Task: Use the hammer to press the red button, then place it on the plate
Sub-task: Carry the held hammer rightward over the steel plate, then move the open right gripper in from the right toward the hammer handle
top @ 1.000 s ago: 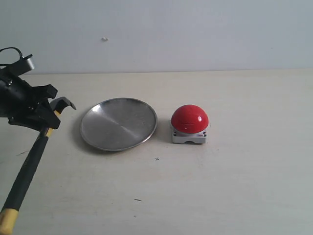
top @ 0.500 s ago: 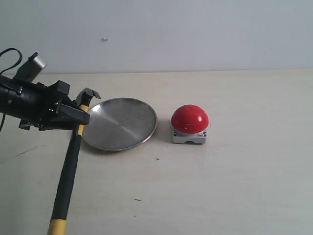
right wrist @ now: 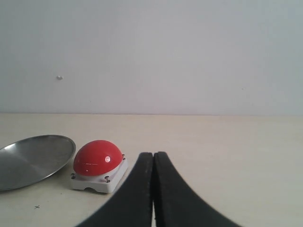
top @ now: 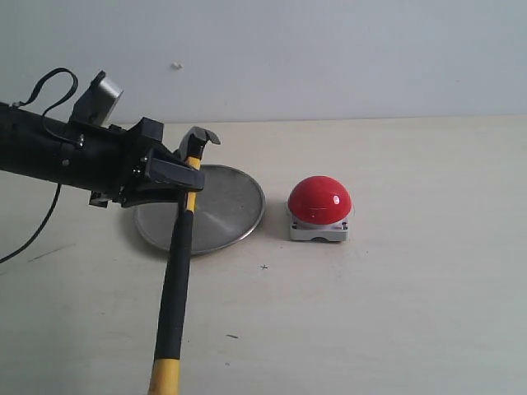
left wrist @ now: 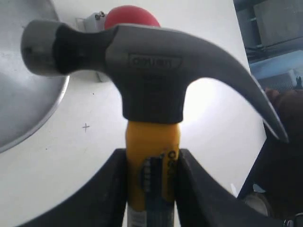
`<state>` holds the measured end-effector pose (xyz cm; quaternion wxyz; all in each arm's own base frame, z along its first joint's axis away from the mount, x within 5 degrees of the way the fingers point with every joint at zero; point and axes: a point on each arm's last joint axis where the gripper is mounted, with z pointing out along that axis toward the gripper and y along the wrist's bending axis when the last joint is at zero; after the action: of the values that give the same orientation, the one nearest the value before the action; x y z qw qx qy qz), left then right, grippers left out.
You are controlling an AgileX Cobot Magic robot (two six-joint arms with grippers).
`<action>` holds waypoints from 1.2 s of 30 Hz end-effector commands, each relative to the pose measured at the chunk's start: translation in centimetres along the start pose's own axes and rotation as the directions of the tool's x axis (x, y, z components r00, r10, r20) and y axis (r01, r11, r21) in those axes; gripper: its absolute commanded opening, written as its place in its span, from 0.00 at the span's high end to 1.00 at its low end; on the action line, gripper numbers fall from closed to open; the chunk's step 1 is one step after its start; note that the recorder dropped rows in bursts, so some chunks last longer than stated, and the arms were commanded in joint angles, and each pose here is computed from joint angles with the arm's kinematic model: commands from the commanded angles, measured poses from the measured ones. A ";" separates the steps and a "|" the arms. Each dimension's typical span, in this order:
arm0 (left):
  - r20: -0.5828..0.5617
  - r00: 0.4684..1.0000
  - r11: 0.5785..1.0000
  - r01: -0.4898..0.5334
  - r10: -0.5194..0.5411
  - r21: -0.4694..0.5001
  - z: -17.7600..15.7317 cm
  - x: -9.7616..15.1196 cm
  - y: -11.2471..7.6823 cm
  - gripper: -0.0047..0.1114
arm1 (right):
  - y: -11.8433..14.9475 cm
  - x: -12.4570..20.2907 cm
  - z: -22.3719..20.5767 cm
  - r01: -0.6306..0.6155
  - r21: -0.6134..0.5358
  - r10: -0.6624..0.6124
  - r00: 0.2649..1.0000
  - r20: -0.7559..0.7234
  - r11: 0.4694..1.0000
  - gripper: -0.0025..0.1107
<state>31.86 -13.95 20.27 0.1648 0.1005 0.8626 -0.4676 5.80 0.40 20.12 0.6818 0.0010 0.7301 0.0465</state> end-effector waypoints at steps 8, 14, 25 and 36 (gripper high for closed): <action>0.075 0.997 0.998 0.011 -0.016 0.061 -0.2 -0.7 -1.0 0.96 | 0.0 -0.6 0.0 0.002 0.004 -0.003 0.996 0.084 1.000 0.98; 0.095 0.995 0.997 0.010 -0.017 0.075 0.1 -0.9 -0.7 0.96 | 0.0 -1.5 -0.2 -0.026 -0.003 0.026 0.984 0.179 1.000 0.98; 0.114 0.994 0.997 -0.003 -0.006 0.076 0.1 -1.0 -0.7 0.96 | -0.2 -3.6 -0.8 -0.334 -0.121 0.354 0.851 0.389 0.935 0.98; 0.114 0.993 0.997 -0.014 0.005 0.075 0.1 -1.0 -0.7 0.96 | -0.2 -3.6 -0.8 -0.495 -0.198 0.533 0.765 0.361 0.846 0.98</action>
<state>32.60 -14.16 20.54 0.2084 0.0943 0.8462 -0.4812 5.32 -0.07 23.76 0.7829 0.1559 0.5555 0.2329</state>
